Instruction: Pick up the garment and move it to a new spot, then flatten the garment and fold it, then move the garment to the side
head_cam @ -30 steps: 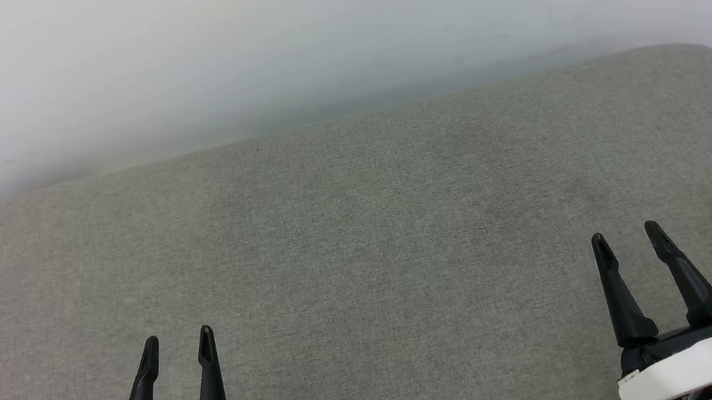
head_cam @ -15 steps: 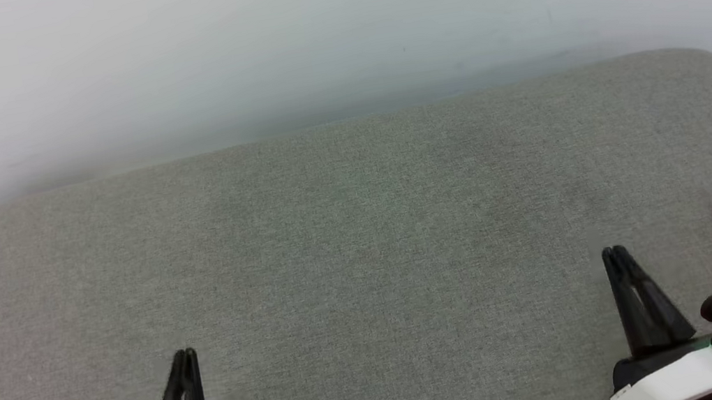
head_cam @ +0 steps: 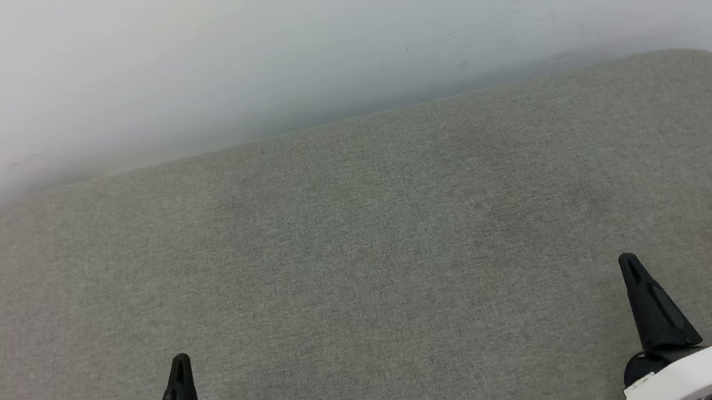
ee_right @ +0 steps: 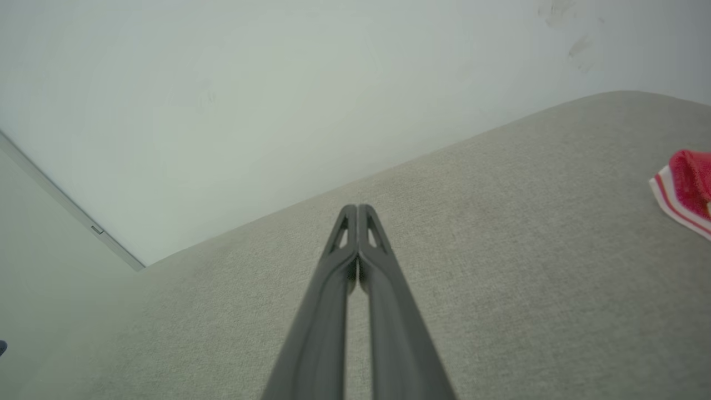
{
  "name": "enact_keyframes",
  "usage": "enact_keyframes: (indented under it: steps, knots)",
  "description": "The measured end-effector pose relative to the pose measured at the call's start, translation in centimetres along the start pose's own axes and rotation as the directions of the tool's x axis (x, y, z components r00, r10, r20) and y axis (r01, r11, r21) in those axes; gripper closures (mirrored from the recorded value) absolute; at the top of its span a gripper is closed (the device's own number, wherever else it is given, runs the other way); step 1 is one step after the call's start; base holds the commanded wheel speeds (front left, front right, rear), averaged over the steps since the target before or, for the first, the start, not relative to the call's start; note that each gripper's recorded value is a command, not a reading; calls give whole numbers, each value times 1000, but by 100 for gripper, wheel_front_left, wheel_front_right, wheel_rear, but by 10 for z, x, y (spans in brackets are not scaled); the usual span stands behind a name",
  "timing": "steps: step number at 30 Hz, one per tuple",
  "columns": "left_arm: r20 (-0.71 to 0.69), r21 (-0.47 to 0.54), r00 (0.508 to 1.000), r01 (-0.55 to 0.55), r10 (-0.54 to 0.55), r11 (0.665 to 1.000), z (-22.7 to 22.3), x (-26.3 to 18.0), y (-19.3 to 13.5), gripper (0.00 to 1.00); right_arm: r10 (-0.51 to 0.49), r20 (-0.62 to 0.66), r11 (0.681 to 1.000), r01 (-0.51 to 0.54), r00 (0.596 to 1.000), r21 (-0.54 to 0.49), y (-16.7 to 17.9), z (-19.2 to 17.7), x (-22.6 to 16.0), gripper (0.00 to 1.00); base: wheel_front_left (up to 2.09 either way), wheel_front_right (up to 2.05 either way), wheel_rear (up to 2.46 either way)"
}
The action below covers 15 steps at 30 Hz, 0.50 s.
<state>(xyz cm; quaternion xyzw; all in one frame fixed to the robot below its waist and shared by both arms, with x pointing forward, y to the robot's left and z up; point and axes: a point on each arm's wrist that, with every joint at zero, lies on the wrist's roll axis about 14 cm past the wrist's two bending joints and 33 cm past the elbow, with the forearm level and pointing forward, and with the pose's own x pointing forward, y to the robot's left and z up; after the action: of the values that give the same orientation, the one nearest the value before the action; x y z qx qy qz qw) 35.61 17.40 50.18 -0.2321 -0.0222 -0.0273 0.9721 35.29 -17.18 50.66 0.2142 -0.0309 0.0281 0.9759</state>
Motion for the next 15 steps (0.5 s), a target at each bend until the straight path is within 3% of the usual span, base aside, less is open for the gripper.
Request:
enact_keyframes:
  steps: [15]
  knots:
    - [-19, -218, 999, -47, 44, 975, -1, 7, 9, 100, -48, -15, 973, 50, 999, 226, -11, 1, 6, 100, 0, 0, 0]
